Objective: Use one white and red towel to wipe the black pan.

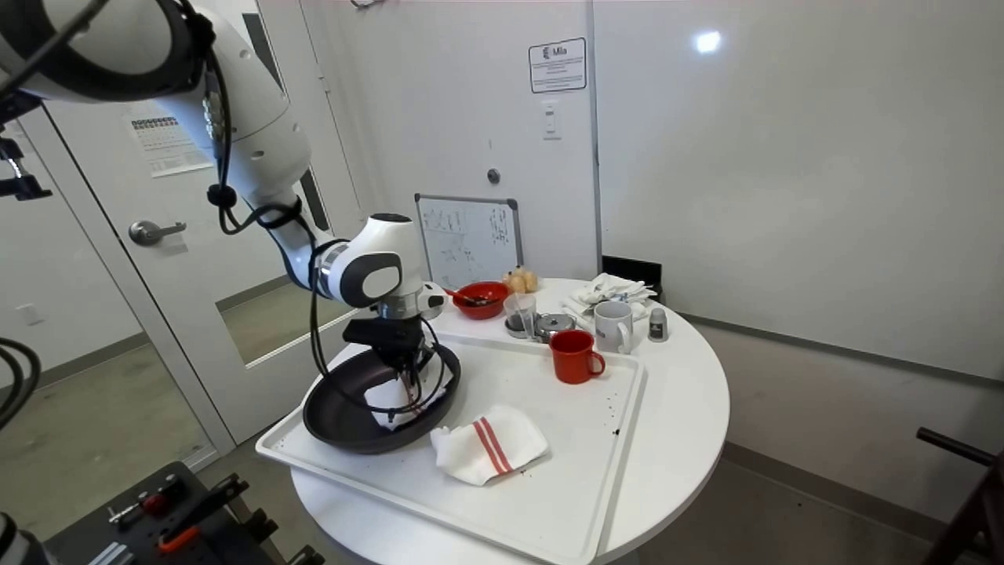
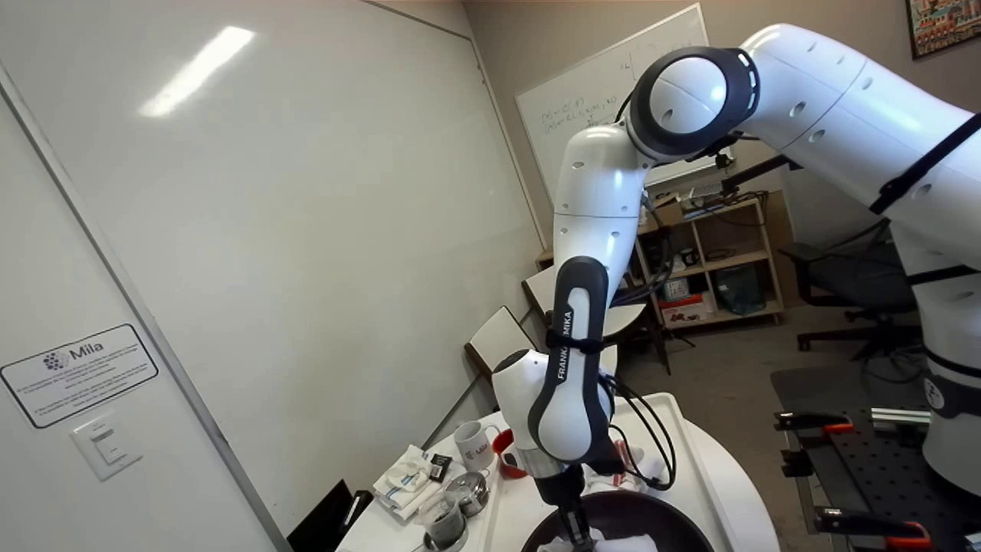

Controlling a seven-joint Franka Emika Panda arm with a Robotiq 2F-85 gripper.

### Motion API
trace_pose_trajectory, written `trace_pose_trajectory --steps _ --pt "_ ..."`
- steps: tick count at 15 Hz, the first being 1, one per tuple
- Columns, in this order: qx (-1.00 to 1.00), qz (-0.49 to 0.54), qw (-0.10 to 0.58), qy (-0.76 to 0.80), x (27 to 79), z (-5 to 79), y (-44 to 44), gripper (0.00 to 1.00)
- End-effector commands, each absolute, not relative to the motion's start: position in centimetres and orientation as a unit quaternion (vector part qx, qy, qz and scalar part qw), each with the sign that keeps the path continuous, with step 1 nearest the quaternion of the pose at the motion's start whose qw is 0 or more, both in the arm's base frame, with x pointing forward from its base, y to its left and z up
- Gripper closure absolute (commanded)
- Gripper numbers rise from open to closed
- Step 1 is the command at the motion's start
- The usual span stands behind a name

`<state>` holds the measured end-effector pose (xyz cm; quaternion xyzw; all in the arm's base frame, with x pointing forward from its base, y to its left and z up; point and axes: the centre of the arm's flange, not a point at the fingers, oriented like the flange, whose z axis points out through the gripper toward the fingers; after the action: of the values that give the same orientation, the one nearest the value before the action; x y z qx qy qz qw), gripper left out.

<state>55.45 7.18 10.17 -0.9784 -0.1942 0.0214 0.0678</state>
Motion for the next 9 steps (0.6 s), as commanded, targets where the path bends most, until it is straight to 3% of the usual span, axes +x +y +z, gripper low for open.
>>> trace_pose_trajectory --steps 1,9 --pt "-0.980 0.027 0.081 -0.181 58.2 7.3 6.2 0.96" --pt "-0.982 0.015 0.076 -0.173 58.7 6.7 5.6 0.96"
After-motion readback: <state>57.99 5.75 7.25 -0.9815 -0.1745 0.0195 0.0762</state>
